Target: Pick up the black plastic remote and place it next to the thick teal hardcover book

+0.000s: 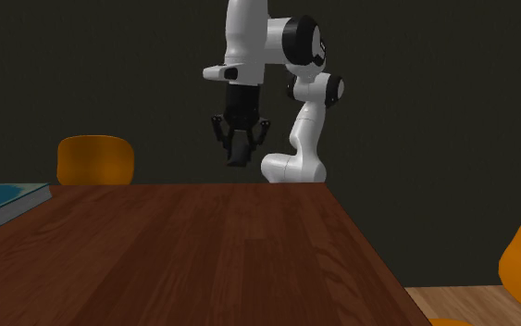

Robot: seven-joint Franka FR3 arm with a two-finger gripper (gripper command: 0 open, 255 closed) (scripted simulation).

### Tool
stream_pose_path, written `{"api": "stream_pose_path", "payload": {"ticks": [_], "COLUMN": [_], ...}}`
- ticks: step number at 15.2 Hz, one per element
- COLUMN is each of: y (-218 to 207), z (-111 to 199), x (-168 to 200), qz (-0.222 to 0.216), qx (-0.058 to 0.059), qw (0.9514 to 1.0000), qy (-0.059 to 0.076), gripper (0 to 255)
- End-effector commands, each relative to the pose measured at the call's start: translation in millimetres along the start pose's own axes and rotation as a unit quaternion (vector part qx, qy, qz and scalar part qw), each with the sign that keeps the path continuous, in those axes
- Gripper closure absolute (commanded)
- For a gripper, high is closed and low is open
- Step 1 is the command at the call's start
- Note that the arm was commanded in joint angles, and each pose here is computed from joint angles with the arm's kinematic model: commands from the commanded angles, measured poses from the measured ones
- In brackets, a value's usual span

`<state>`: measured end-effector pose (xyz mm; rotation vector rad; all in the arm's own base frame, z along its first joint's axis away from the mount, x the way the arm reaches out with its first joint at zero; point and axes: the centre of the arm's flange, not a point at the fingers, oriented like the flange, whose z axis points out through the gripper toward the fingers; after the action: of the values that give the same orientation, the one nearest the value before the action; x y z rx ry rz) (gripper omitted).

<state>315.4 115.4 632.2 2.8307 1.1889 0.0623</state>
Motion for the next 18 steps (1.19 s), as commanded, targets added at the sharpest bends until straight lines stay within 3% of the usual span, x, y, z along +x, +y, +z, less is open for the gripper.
{"api": "stream_pose_path", "payload": {"ticks": [1,18], "y": [25.9,248.5], "z": [5.5,23.3], "x": [-3.6,-24.6], "qz": [0.000,0.000], "qx": [0.000,0.000], "qw": [1.0000,1.0000], "qy": [0.000,0.000], "gripper": [255,255]}}
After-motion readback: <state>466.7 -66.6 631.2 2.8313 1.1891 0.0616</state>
